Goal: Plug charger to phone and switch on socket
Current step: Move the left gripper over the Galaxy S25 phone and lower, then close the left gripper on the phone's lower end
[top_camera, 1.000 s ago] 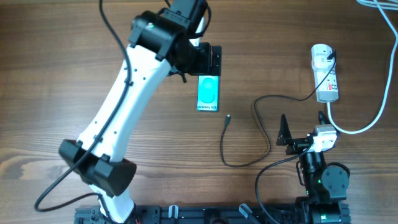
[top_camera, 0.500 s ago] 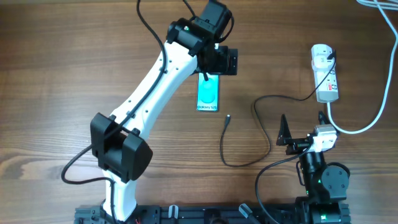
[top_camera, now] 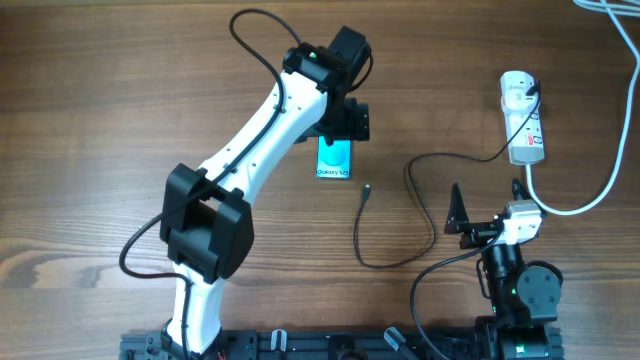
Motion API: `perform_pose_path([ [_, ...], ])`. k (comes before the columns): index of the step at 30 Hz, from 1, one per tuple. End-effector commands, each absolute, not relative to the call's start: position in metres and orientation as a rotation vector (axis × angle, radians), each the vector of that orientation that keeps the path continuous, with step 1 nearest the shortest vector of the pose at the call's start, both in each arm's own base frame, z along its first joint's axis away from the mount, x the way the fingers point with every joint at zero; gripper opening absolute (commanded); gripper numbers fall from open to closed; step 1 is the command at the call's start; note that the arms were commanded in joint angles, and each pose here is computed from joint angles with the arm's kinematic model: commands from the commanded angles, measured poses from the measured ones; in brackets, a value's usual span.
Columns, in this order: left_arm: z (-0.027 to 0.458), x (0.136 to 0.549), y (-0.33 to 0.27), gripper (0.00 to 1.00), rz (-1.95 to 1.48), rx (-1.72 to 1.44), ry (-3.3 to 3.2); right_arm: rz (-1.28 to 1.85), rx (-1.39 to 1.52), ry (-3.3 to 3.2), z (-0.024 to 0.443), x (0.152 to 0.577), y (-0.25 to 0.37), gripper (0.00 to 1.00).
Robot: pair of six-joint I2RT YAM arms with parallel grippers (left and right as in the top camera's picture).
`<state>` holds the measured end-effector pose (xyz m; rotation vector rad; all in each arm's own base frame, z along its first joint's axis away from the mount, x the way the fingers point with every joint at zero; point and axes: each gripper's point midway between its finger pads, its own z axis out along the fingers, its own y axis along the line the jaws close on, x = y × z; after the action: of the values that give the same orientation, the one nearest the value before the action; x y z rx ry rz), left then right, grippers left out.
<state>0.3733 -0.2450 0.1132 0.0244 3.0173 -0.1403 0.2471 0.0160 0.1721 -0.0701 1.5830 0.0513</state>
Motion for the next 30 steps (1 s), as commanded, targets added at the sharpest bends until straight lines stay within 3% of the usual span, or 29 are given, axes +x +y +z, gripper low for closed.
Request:
perform_pose_path([
  [1, 0.107, 0.392, -0.245, 0.99, -0.098, -0.012, 2.967, 0.060, -0.059, 1.577, 0.173, 0.247, 0.016, 1.00],
  [6, 0.059, 0.412, -0.256, 1.00, -0.071, 0.070, 2.965, 0.060, -0.059, 1.577, 0.173, 0.247, 0.016, 1.00],
  [17, 0.046, 0.424, -0.248, 1.00, 0.025, 0.103, 2.917, 0.060, -0.059, 1.577, 0.173, 0.247, 0.016, 1.00],
  [30, 0.021, 0.412, -0.257, 1.00, 0.056, 0.072, 2.969, 0.060, -0.059, 1.577, 0.173, 0.247, 0.016, 1.00],
])
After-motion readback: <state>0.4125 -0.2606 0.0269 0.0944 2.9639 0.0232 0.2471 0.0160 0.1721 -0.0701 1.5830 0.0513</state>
